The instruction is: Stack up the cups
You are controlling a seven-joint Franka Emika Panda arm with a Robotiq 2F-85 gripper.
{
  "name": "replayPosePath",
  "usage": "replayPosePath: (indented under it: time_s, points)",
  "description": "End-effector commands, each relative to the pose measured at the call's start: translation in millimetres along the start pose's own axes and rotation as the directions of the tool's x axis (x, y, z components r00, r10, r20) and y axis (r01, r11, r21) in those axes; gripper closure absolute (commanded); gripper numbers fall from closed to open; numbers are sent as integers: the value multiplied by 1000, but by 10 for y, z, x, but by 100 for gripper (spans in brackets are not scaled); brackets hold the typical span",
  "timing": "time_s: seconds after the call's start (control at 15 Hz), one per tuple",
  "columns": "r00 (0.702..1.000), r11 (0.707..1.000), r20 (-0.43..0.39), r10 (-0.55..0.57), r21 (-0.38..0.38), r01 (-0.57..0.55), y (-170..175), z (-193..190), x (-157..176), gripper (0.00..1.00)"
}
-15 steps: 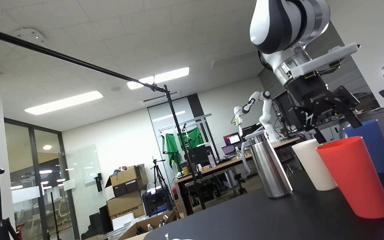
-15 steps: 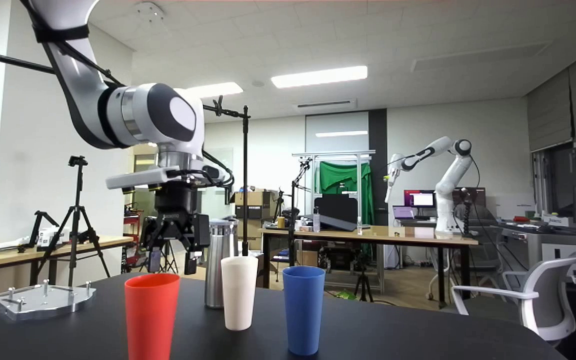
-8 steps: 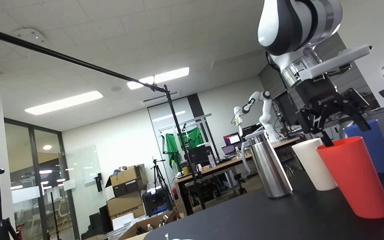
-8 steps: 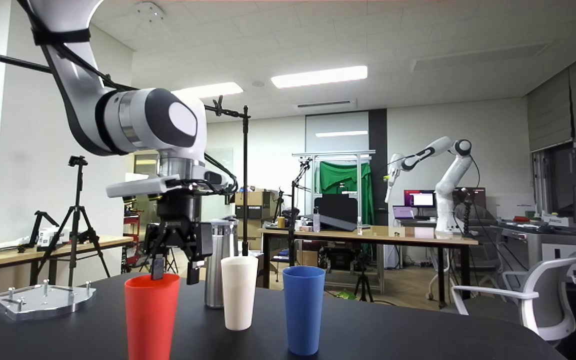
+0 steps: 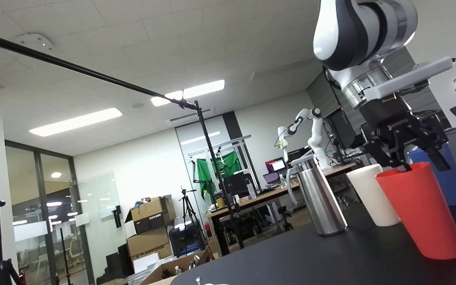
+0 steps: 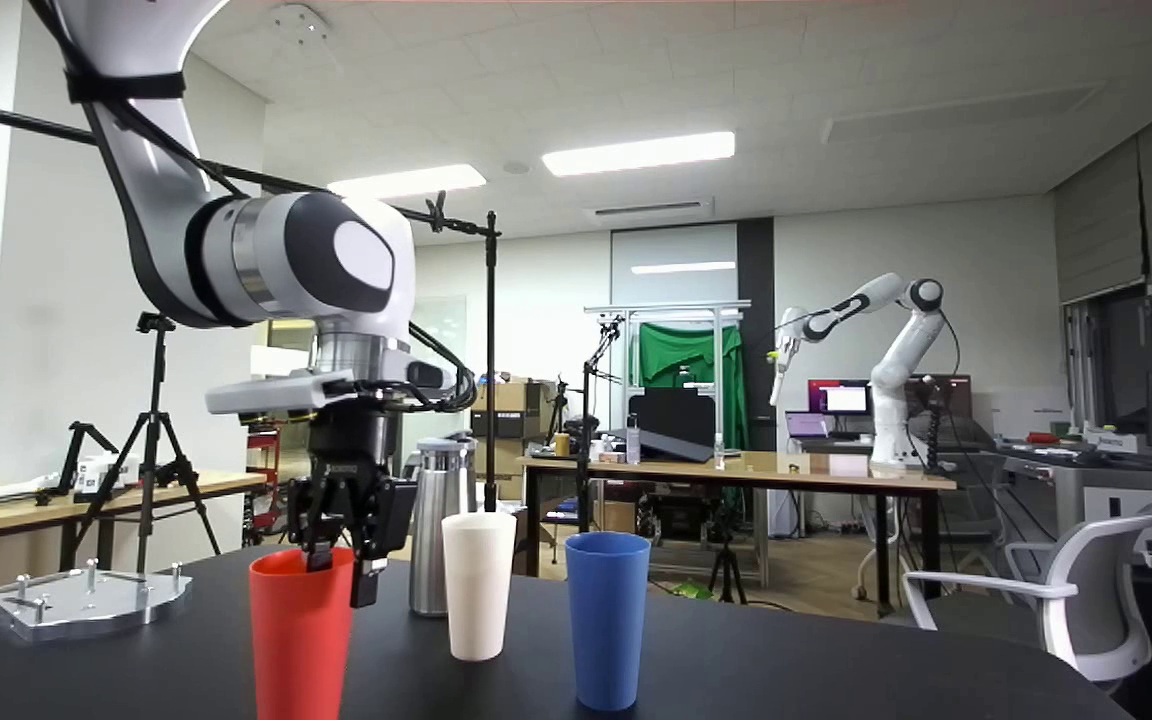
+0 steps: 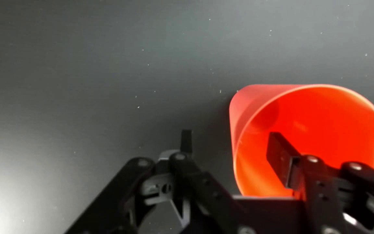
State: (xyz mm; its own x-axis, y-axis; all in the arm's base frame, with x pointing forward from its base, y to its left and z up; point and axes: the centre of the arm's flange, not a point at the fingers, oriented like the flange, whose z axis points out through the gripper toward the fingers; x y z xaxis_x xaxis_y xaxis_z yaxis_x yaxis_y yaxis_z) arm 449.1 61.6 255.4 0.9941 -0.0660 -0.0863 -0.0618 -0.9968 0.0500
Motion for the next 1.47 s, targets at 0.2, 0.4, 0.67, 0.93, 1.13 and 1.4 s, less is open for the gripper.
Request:
replayPosePath:
  time_s: [0.2,0.4,0.67,0.93,1.13,1.4]
  points:
    - [999,999,1,47,13,-47,25,6,8,89]
    - [998,998,0,64,22,-64,77,-108,69,100]
    - [996,996,-22,87,19,-87,195,-499,284,100]
    - [992,993,-53,116,37,-114,328,-968,542,99]
    - [989,991,-73,126,49,-123,380,-1296,701,99]
    - [983,989,-110,145,60,-139,433,-1641,926,99]
